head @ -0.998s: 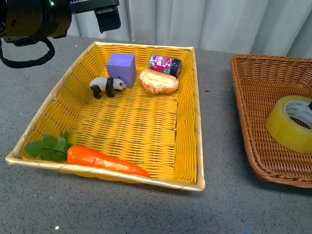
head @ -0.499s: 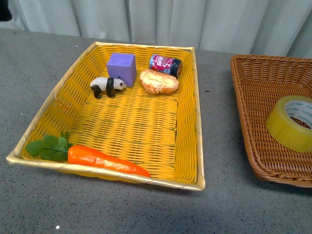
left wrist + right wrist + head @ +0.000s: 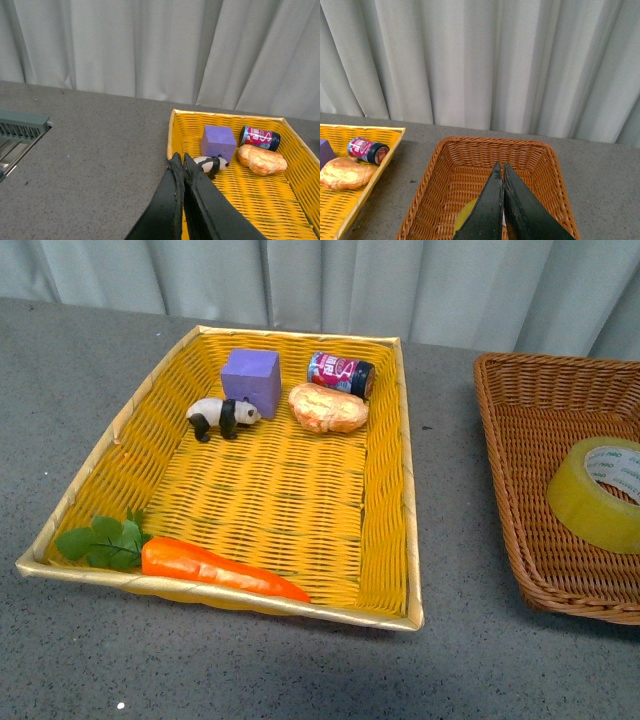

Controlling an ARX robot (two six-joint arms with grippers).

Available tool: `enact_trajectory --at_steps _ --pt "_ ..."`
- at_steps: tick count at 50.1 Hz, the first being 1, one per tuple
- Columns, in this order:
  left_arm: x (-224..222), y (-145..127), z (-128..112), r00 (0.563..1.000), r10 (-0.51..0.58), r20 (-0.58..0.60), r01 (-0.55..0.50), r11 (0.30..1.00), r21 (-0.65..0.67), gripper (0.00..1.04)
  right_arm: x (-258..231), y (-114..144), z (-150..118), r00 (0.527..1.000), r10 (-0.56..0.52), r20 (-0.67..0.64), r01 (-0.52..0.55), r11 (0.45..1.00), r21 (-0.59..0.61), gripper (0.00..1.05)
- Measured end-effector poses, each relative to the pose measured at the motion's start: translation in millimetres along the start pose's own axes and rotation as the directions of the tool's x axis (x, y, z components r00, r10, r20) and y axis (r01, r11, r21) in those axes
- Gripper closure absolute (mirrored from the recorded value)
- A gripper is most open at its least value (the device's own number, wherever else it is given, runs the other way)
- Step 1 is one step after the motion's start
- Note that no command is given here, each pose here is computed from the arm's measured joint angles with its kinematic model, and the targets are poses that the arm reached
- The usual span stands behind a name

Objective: Move tape to another basket

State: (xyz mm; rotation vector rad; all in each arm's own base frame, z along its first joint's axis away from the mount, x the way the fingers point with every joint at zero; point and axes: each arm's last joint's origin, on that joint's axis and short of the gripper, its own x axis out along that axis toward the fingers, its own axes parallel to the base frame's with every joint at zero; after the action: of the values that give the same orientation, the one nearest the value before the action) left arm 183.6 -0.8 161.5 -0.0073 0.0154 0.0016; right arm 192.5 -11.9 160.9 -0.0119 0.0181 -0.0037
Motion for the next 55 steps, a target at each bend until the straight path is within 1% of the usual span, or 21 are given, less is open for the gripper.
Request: enact_trajectory --at_steps 3,7,16,17,55 --pt "-5.1 0.6 -0.2 1.000 0.003 -0.001 -0.003 1.000 0.000 1.01 -5.4 4.6 -0.1 1.000 -0.021 -0.001 0.021 1.000 0.000 1.04" --pt "-12.4 0.5 0.1 1.000 -0.001 0.000 0.001 1.000 0.000 1.01 -13.9 10.4 -0.1 1.000 0.001 0.000 -0.001 1.000 0.000 1.04" --pt "-24.4 0.5 0.7 1.000 -0.003 0.003 0.003 1.000 0.000 1.01 -27.1 11.2 0.3 1.000 -0.001 0.001 0.001 1.000 0.001 1.04" --pt "-38.5 0.5 3.2 1.000 -0.004 0.011 0.004 1.000 0.000 1.01 -43.6 11.3 0.4 1.000 0.001 0.002 -0.001 1.000 0.001 1.04" --pt "-66.4 0.5 11.3 0.999 -0.004 0.039 0.004 1.000 0.000 1.01 -73.3 11.2 6.1 1.000 0.001 0.024 -0.001 1.000 0.001 1.04"
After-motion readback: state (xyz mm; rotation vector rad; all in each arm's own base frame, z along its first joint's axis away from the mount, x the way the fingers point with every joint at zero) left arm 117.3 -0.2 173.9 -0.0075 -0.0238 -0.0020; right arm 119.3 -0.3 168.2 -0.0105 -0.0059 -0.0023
